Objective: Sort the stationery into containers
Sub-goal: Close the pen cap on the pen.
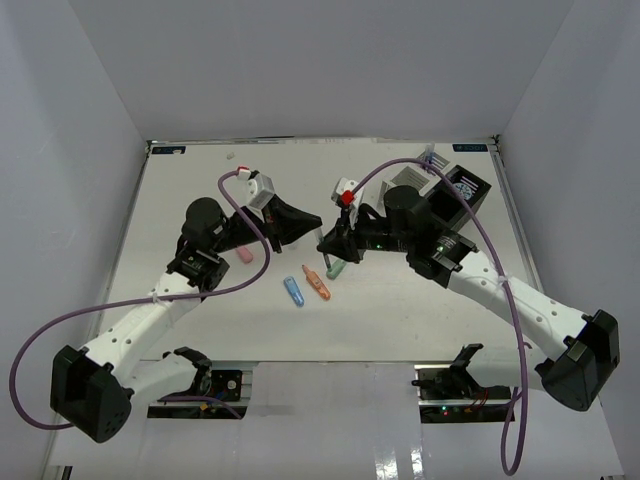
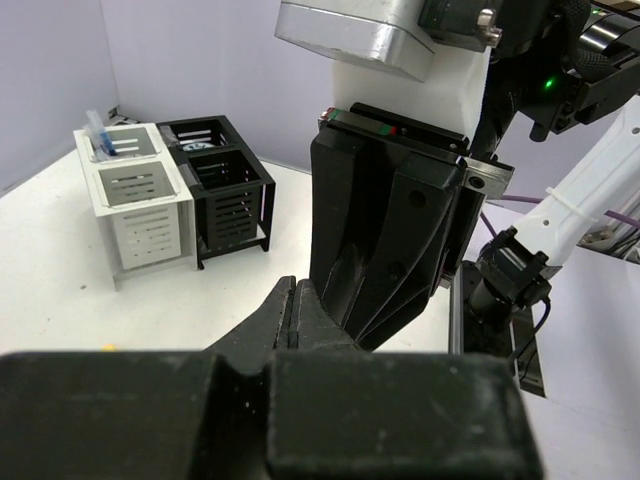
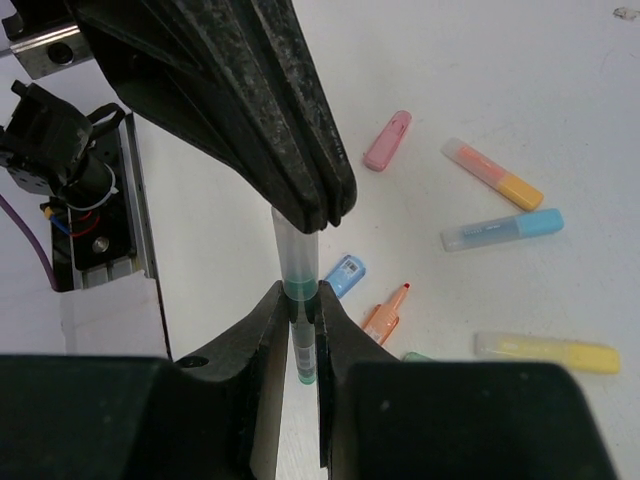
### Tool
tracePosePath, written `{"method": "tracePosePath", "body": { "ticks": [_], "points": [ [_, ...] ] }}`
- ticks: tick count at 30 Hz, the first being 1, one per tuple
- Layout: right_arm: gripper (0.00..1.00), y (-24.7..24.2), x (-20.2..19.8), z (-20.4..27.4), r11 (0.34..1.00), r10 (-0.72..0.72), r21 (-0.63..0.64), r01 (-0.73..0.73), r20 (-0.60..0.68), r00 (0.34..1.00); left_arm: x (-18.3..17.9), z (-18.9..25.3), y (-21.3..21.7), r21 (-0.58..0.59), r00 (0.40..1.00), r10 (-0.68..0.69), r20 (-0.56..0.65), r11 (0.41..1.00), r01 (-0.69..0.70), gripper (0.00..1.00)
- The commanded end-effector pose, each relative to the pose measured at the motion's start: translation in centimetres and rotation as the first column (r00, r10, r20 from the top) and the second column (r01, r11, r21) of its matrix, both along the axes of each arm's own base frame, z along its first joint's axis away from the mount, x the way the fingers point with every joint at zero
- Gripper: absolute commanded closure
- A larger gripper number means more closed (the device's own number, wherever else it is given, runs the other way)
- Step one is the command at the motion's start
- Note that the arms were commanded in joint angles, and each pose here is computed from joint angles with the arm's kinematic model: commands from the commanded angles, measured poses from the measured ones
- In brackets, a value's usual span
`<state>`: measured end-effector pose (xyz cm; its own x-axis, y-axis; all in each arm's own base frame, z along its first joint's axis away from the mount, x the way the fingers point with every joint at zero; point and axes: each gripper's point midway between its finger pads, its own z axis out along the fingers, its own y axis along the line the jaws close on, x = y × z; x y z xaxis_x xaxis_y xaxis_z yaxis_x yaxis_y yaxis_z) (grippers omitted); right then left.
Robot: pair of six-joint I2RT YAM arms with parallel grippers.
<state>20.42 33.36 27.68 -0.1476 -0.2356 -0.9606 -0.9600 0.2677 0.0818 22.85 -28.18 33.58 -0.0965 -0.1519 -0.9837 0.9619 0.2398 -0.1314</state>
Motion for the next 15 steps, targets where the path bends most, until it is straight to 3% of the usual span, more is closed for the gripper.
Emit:
{"method": "tracePosePath", "body": {
  "ticks": [1,15],
  "points": [
    [0.92,-0.6,1.9,12.0,0.960,-0.082,0.281,0.016,0.228,0.970,-1.3,-4.2,-0.9,0.092,0.988,-0.067,-0.136,0.993,0.080,1.00],
    [0.92,-1.3,2.3,14.1,0.937,-0.084,0.349,-0.005,0.239,0.967,-1.2,-6.3,-2.3,0.143,0.979,-0.071,-0.189,0.985,0.099,1.00]
  ]
}}
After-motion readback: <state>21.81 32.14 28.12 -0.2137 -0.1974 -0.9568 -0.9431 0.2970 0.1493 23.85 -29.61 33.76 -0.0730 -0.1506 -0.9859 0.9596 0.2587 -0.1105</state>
